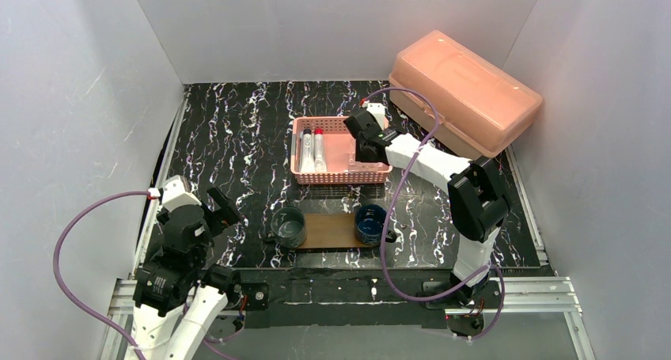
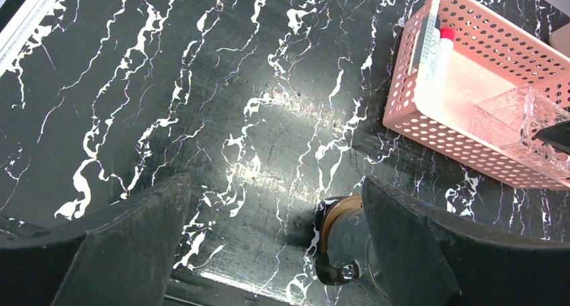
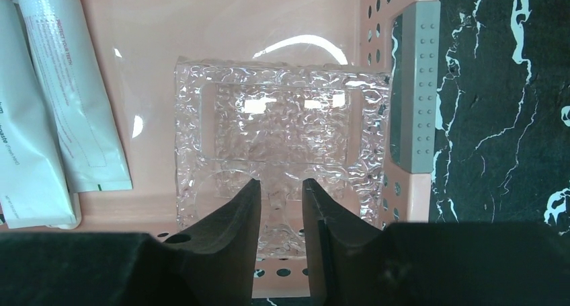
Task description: Prepare toiletry sets of a toothbrush and toothpaste on the tray
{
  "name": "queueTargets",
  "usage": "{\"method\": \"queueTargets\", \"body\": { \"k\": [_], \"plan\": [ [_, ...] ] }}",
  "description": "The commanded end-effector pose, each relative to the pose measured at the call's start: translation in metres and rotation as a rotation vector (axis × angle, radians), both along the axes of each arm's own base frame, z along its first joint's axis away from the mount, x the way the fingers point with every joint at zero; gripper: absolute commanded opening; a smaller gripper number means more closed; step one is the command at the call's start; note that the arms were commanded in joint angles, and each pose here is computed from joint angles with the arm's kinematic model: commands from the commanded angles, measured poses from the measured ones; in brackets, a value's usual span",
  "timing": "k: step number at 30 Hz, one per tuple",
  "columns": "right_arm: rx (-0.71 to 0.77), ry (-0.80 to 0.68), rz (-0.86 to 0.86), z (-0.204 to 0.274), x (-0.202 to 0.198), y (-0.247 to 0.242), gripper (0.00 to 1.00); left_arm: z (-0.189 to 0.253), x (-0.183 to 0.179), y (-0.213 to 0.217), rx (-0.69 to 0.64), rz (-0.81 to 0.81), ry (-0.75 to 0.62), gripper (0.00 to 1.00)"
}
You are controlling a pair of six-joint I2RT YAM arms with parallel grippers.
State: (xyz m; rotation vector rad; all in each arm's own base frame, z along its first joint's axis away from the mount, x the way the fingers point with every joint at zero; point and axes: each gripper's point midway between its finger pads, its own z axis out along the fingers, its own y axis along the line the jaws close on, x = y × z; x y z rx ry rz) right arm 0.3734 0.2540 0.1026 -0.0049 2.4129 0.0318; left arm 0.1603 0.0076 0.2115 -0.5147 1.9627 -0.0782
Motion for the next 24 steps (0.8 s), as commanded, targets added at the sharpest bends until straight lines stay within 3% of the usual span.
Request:
{"method": "queueTargets", "body": {
  "k": [1,11,16,24],
  "plan": [
    [0.049,-0.040,-0.017,0.008,0.013,0.008,0.35,0.001,0.001,0.002,0.008,0.005,-0.004,0.99],
    [0.050,-0.024,-0.008,0.003,0.011,0.007,0.21,0.001,0.001,0.002,0.007,0.006,-0.007,0.99],
    [0.064,-0.023,0.004,0.005,0.010,0.010,0.03,0.001,0.001,0.002,0.007,0.006,-0.008,0.99],
    [0.100,-0.089,0.022,0.038,0.014,0.013,0.01,0.002,0.000,0.002,0.006,0.005,-0.009,0.99]
  ]
}}
